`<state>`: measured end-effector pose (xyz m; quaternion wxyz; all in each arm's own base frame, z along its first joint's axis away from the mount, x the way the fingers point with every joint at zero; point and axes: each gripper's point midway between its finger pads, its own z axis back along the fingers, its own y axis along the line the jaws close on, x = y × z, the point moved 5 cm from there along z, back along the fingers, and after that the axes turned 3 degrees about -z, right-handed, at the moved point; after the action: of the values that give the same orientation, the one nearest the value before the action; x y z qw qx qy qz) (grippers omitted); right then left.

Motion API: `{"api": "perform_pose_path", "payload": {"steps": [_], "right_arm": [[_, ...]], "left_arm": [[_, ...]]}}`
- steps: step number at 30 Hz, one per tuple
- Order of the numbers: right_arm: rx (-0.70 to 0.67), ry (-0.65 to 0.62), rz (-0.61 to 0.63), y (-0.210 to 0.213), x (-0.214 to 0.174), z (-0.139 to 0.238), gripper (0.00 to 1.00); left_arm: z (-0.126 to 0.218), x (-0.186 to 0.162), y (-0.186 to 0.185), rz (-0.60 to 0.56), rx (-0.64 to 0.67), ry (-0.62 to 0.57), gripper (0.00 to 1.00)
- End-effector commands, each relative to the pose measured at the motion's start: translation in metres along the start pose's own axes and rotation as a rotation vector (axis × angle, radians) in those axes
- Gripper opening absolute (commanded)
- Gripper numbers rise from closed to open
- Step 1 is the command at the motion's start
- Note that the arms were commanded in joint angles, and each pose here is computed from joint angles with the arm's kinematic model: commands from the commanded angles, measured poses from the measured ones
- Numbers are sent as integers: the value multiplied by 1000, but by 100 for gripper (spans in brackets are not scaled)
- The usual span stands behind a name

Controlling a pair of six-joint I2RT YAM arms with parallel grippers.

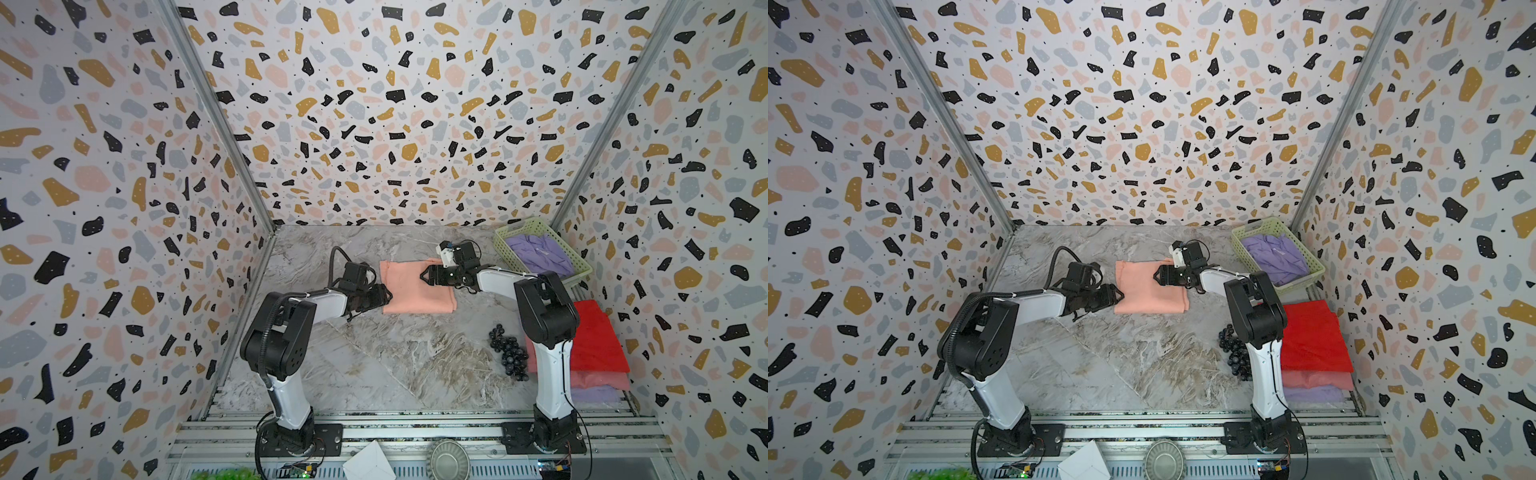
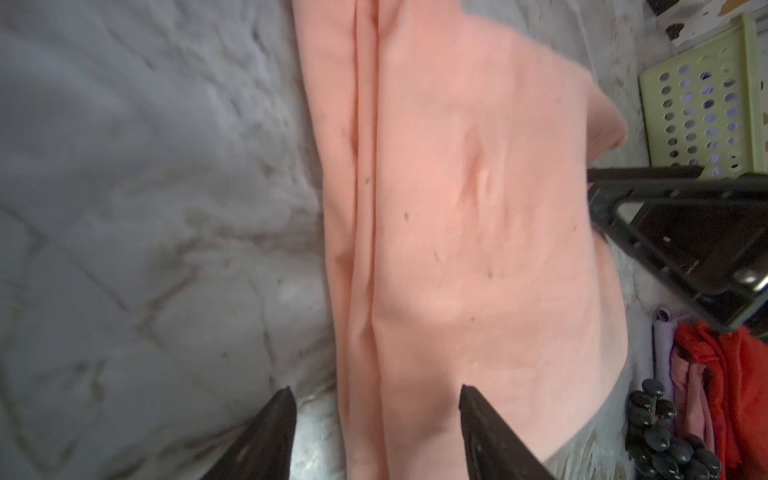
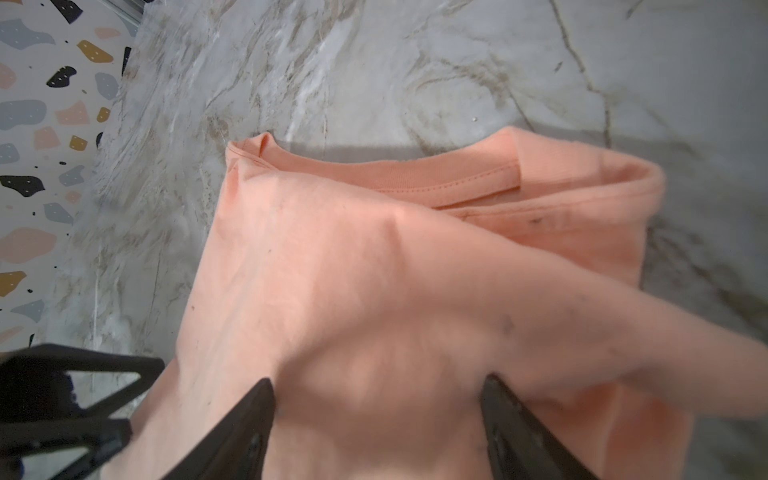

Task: Fold and stack the t-shirts

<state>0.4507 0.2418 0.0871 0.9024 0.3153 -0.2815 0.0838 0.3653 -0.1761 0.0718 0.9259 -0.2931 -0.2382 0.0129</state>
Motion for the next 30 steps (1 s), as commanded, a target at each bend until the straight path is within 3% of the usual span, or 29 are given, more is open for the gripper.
{"api": "perform_pose_path", "payload": {"steps": [1, 6, 8, 12, 13, 19, 24, 30], "right_arm": [[-32, -95, 36, 16, 13, 42, 84], [-43, -187, 19, 24, 6, 87, 88], [-32, -190, -33, 25, -6, 102, 88], [29, -178, -235, 17, -45, 131, 92], [36, -185, -306, 12, -58, 138, 94], [158, -277, -526, 5, -103, 161, 99], [205, -284, -564, 4, -105, 158, 99], [349, -296, -634, 7, -96, 139, 99]], "left_arm": [[3, -6, -10, 33, -62, -20, 64], [-11, -18, -28, 50, -118, -17, 56], [-18, -22, -40, 55, -161, -5, 45], [-21, -22, -72, 85, -258, -42, 11], [-20, -21, -79, 88, -271, -54, 8], [-16, -9, -124, 174, -442, -83, 0], [-10, -10, -154, 184, -531, -63, 0], [-8, -21, -170, 161, -549, -16, 0]]}}
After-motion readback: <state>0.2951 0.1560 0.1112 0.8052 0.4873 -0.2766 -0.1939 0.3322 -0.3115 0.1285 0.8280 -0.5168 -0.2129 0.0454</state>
